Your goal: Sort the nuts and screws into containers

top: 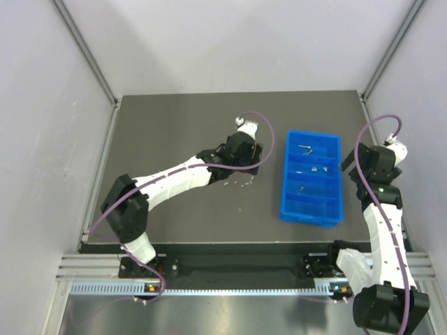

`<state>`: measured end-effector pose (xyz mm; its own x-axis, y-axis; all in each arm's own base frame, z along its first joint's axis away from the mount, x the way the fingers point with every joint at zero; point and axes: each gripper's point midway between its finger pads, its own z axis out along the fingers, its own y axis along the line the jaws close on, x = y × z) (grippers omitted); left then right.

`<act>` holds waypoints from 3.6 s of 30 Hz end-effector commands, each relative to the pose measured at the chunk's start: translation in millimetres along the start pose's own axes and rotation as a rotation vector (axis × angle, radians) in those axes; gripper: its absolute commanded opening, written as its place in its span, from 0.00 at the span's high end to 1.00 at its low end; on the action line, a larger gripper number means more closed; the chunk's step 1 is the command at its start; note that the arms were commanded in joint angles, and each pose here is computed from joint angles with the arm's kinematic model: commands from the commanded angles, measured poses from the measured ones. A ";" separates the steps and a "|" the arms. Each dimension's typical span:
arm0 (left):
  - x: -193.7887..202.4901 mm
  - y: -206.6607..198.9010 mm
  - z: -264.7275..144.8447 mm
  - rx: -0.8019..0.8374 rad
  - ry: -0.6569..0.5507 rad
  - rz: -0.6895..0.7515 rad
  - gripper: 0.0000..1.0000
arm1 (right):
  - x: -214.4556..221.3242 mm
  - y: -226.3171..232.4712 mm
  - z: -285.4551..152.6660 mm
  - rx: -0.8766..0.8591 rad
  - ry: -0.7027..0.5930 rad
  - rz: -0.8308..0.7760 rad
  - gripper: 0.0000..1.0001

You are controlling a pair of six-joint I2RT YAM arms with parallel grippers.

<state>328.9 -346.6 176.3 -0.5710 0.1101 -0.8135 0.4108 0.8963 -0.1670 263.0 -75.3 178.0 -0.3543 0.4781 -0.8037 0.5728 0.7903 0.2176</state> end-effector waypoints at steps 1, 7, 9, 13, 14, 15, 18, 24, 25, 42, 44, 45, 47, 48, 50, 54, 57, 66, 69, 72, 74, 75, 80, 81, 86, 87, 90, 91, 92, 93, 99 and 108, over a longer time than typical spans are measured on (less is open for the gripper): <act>35.6 4.3 6.5 -0.011 0.107 0.016 0.28 | -17.8 11.3 -0.5 -0.041 -0.048 0.015 0.00; 53.1 0.6 34.0 -0.027 0.176 0.049 0.32 | -16.3 12.8 0.3 -0.048 -0.040 0.022 0.00; 63.8 2.6 46.3 -0.053 0.218 0.060 0.34 | -16.6 12.9 0.0 -0.048 -0.040 0.022 0.00; 77.1 1.4 60.3 -0.068 0.272 0.060 0.40 | -20.2 11.9 -0.8 -0.039 -0.049 0.024 0.00; 77.8 1.2 62.7 -0.070 0.272 0.059 0.40 | -20.3 11.8 -0.8 -0.038 -0.048 0.022 0.00; 79.7 0.2 67.2 -0.068 0.272 0.057 0.40 | -21.1 12.5 -1.0 -0.041 -0.050 0.022 0.00; 82.5 -0.2 73.5 -0.075 0.278 0.055 0.41 | -21.2 13.2 0.2 -0.041 -0.046 0.022 0.00; 90.6 2.5 82.1 -0.095 0.297 0.062 0.44 | -21.5 12.8 0.6 -0.037 -0.046 0.016 0.00; 93.0 3.4 83.5 -0.099 0.301 0.064 0.46 | -20.4 12.0 1.1 -0.035 -0.044 0.018 0.00; 114.2 12.7 101.0 -0.147 0.350 0.099 0.64 | -21.4 6.7 -1.8 -0.013 -0.057 0.011 0.00; 113.8 12.5 100.8 -0.149 0.352 0.097 0.68 | -22.5 6.1 -2.7 -0.012 -0.061 0.011 0.00; 115.3 13.1 100.5 -0.152 0.357 0.096 0.71 | -22.5 5.8 -3.0 -0.010 -0.062 0.012 0.00; 115.9 14.1 97.7 -0.155 0.363 0.095 0.78 | -22.8 5.4 -3.7 -0.010 -0.064 0.011 0.00; 116.8 14.6 97.4 -0.156 0.365 0.095 0.80 | -22.3 4.6 -3.8 -0.006 -0.063 0.012 0.00; 117.1 15.6 95.6 -0.159 0.369 0.097 0.84 | -22.2 4.8 -3.8 -0.008 -0.064 0.013 0.00; 118.7 16.0 93.7 -0.160 0.376 0.091 0.94 | -21.8 3.7 -3.9 -0.003 -0.065 0.012 0.00; 114.6 12.9 92.1 -0.150 0.368 0.078 0.98 | -21.6 3.3 -3.9 -0.001 -0.064 0.012 0.00; 18.9 -46.7 35.9 0.114 0.137 -0.004 0.99 | -32.3 4.6 -11.3 -0.003 -0.087 0.015 0.00; 0.8 -76.4 6.3 0.236 0.098 0.005 0.99 | -37.6 6.9 -17.9 -0.014 -0.096 0.026 0.00; 4.0 -116.1 -18.7 0.403 0.116 0.019 0.99 | -39.0 6.0 -25.1 -0.016 -0.101 0.047 0.00; 13.0 -146.1 -34.1 0.522 0.135 0.040 0.99 | -39.1 5.1 -30.1 -0.021 -0.108 0.054 0.00; 16.2 -155.4 -38.0 0.551 0.128 0.061 0.99 | -41.1 5.2 -36.5 -0.032 -0.120 0.057 0.00; 42.1 -197.4 -46.0 0.645 0.119 0.194 0.99 | -40.3 2.7 -49.9 -0.044 -0.130 0.065 0.00; 47.6 -200.2 -44.3 0.649 0.126 0.206 0.99 | -39.6 2.6 -51.4 -0.046 -0.127 0.068 0.00; 71.3 -215.6 -19.4 0.635 0.150 0.263 0.99 | -37.1 1.2 -55.3 -0.049 -0.124 0.059 0.00; 65.7 -218.2 -13.8 0.618 0.131 0.266 0.99 | -37.5 1.5 -57.1 -0.055 -0.128 0.060 0.00; 76.2 -219.8 2.3 0.586 0.161 0.271 0.99 | -38.3 -0.1 -56.6 -0.046 -0.132 0.057 0.00; 80.7 -217.3 10.2 0.557 0.166 0.272 0.98 | -38.4 0.2 -56.3 -0.047 -0.132 0.051 0.00; 80.7 -216.1 12.9 0.540 0.166 0.262 0.98 | -38.2 -0.5 -56.2 -0.043 -0.132 0.050 0.01; 76.5 -216.6 14.3 0.529 0.156 0.258 0.98 | -38.7 -0.7 -56.2 -0.043 -0.134 0.051 0.00; 77.4 -215.4 10.8 0.529 0.163 0.255 0.69 | -38.7 -1.4 -55.1 -0.037 -0.134 0.044 0.00; 1.7 -171.8 -32.6 0.352 0.003 0.155 0.30 | -40.5 -2.3 -56.6 -0.034 -0.141 0.046 0.00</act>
<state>208.8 -513.6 135.7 -0.5198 0.4115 -0.7486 0.7861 0.5734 -0.2306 232.7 -69.4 215.2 -0.2836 0.4792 -0.8306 0.5619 0.7850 0.2610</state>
